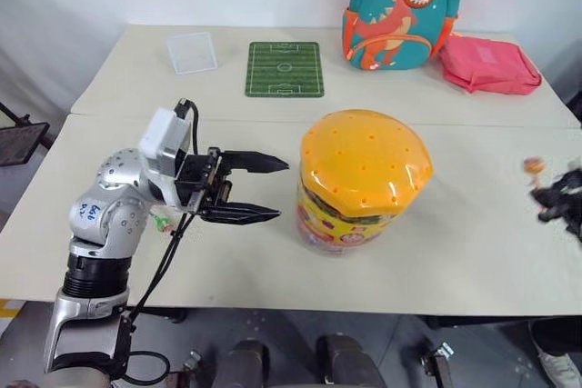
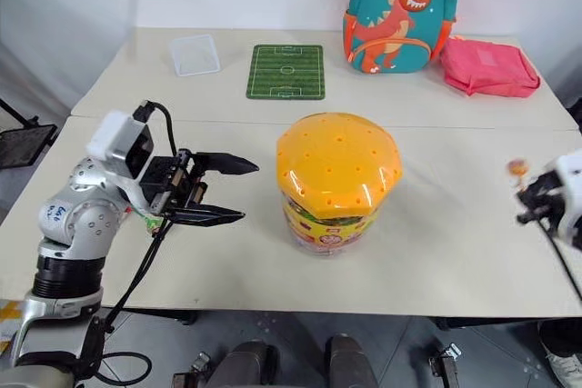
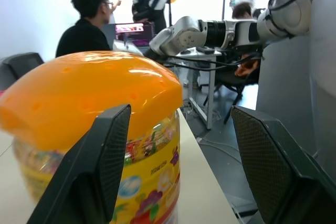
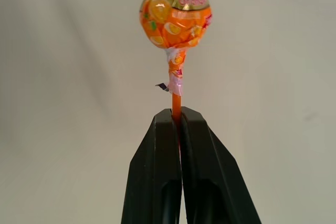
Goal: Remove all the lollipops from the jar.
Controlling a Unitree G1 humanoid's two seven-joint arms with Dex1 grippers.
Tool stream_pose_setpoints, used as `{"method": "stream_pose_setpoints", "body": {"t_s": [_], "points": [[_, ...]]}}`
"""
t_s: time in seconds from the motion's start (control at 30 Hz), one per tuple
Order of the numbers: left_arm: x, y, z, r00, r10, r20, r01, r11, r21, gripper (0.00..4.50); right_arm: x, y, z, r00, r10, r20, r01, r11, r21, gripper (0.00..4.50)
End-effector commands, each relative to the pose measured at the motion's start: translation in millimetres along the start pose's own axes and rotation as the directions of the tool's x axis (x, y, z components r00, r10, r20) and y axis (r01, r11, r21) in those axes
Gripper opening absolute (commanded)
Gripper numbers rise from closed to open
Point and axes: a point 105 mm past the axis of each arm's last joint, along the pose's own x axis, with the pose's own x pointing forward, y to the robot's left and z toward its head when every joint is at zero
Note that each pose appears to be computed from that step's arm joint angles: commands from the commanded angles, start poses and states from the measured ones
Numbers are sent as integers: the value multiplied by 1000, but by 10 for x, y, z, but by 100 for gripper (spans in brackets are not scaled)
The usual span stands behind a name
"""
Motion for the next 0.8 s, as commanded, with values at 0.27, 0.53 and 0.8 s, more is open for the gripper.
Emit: {"method": "stream_pose_setpoints", "body": {"t_s": [0.27, 0.53, 0.8], "points": [[-124, -147, -136, 991, 34, -126, -30, 999, 38, 324, 28, -148, -237, 992, -55, -111, 59, 998, 35, 24], [-270, 6, -130, 975, 172, -141, -168, 985, 38, 324, -214, -273, -51, 997, -64, 42, 63, 998, 32, 264], [-882, 106, -524, 854, 415, -315, -414, 907, 72, 324, -844, 172, 632, 740, 224, 634, -177, 974, -139, 448]]}}
